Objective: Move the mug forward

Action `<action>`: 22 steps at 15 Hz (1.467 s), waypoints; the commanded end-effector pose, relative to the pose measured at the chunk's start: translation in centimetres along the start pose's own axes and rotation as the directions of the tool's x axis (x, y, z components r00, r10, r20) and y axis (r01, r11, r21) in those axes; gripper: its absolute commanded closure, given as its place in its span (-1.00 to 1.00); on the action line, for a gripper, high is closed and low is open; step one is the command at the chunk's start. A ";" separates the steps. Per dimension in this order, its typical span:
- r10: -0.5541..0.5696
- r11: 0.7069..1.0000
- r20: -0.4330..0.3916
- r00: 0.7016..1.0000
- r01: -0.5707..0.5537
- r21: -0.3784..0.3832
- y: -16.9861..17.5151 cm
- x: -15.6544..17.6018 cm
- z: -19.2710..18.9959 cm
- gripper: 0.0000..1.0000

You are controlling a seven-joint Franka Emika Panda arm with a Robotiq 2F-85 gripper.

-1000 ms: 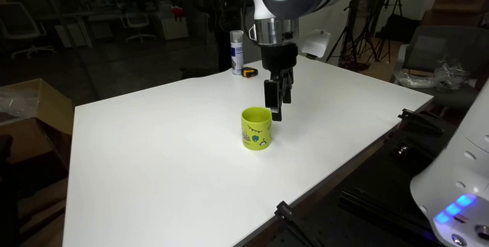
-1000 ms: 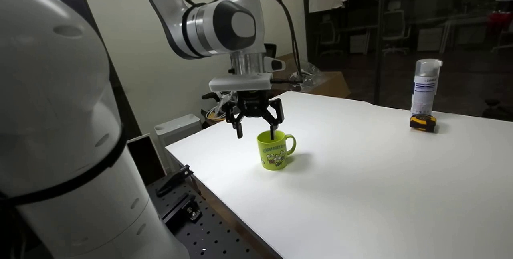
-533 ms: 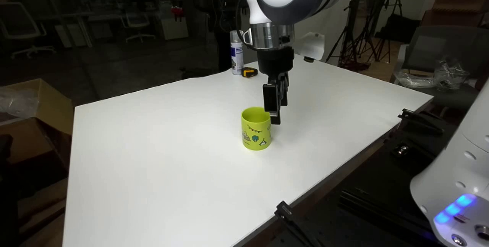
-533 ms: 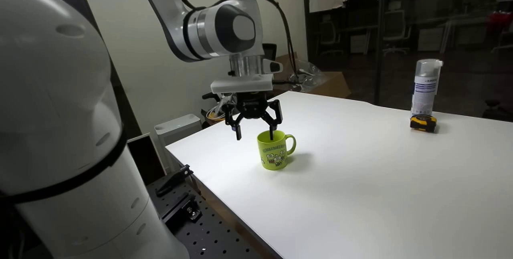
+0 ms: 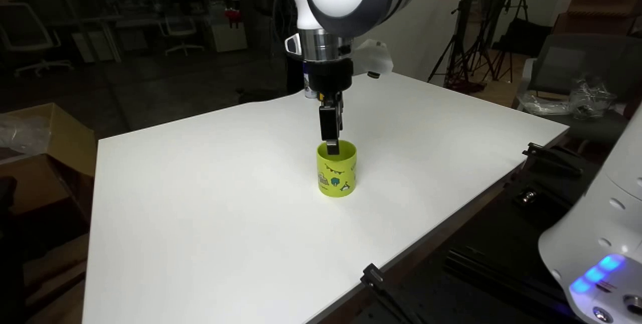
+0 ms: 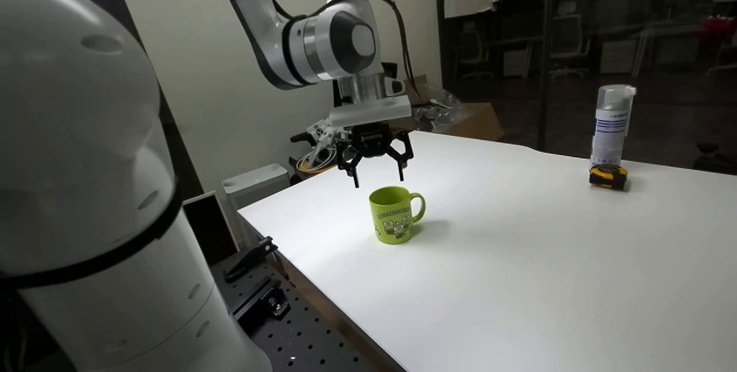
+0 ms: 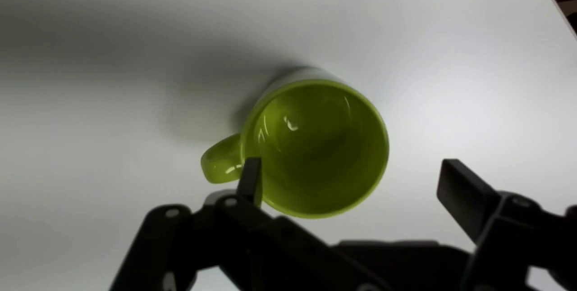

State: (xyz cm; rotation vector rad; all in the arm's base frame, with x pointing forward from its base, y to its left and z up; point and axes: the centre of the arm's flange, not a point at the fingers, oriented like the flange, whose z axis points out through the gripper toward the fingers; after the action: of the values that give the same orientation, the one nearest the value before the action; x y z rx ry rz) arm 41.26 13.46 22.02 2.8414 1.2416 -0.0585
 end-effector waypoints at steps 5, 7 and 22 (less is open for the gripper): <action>0.037 0.998 -0.065 0.997 -0.034 0.052 -1.4 3.2 0.8 -1.00; 0.104 0.993 -0.075 0.992 -0.099 0.068 -2.2 2.9 0.6 -1.00; 0.384 0.921 -0.025 0.923 -0.381 0.074 -2.7 -4.0 1.8 -1.00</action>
State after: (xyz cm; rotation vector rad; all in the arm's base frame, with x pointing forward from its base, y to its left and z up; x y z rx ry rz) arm 36.83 13.17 20.30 3.1159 0.6861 -0.0565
